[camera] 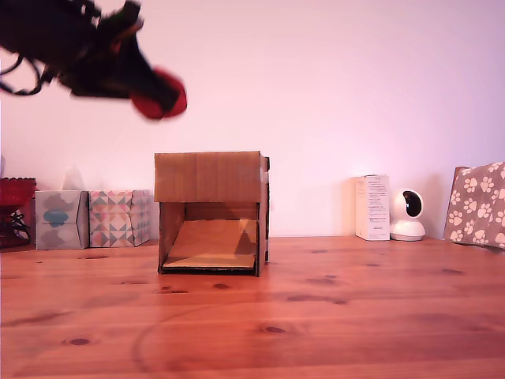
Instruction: Drop the footbag into the cardboard dice tower
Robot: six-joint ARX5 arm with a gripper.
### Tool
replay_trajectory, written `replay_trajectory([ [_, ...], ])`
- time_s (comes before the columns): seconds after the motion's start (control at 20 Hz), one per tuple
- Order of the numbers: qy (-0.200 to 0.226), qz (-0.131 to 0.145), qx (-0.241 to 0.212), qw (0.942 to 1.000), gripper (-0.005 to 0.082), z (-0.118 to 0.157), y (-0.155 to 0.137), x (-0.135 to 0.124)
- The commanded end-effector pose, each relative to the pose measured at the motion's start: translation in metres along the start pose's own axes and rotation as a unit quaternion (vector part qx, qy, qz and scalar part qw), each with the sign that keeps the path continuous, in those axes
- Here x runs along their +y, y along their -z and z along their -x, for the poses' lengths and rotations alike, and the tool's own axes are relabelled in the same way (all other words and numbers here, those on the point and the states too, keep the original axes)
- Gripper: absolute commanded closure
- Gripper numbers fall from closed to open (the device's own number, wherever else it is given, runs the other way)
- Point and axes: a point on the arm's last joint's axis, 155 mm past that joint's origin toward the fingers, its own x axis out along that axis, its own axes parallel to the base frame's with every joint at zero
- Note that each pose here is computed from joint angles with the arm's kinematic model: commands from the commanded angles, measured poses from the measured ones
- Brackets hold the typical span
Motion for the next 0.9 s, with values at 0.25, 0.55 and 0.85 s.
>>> replay_trajectory([
  [0.25, -0.058, -0.030, -0.124, 0.9902, 0.0693, -0.011, -0.063, 0.027],
  [0.55, -0.051, -0.020, -0.076, 0.9956, 0.0693, -0.060, -0.083, 0.044],
  [0.85, -0.055, 0.015, 0.049, 0.9972, 0.0693, -0.110, -0.051, 0.069],
])
